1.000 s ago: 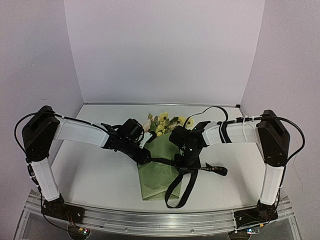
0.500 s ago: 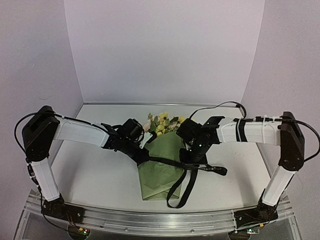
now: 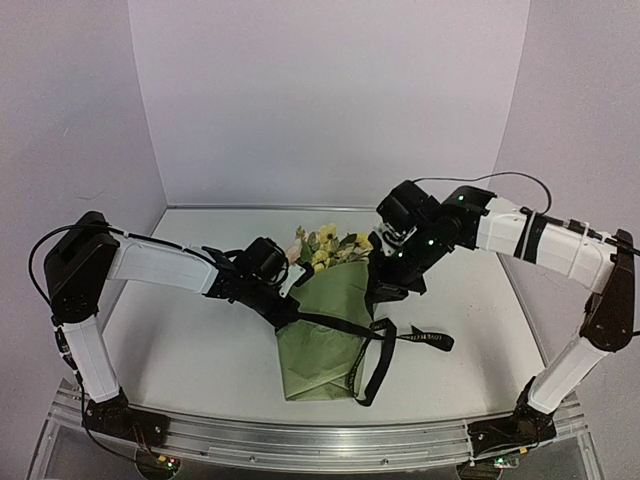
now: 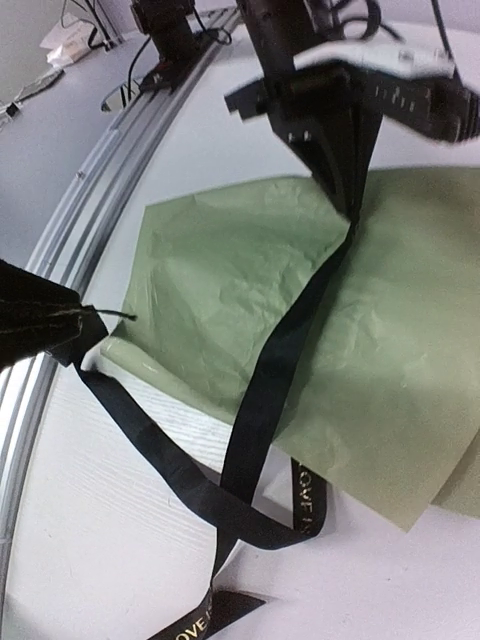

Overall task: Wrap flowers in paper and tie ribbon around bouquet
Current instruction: Cross the ribbon over the folded bouquet.

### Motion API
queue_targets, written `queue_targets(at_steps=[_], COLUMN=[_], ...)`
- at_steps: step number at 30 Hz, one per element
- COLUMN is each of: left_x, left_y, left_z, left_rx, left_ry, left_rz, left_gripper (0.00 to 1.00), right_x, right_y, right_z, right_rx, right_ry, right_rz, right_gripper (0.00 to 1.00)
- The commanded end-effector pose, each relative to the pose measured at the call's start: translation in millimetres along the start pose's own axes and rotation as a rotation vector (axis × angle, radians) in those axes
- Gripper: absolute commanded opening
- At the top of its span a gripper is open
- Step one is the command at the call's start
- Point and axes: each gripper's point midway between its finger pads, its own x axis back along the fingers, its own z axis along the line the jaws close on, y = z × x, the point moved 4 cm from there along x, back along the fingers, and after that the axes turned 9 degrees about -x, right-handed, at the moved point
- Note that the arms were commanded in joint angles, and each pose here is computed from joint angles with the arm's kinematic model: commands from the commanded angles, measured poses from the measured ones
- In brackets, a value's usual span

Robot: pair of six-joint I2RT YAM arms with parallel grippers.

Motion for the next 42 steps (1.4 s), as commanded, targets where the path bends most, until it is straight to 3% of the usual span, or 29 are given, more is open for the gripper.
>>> queue_targets(at_steps=[1,10,19,28,42], left_x=[9,15,28,39,44], left_y=[29,34,43,52,45], left_z=[-5,-7,-12,-10,-12], left_rx=[-0.016,-0.017,-0.004,0.010,0.016], left_ry=[-0.024,-0.031,-0.053,-0.053,-0.077], left_rz=[-0.092,-0.117,-0.162,-0.197,-0.207], left_gripper=[0.00,0.00,0.00,0.00,0.00], right_x=[47,75,-17,-100,-148], right_y=[18,54,48,42,22], right_z=[32,66,71,61,34], right_rx=[0.003,-0.019,-0.110,-0.149,-0.153], right_ry=[0.155,0.271,0.384,0.342,0.244], right_rz=[-0.028,-0.078,0.039,0.100,0.142], right_gripper=[0.00,0.00,0.00,0.00,0.00])
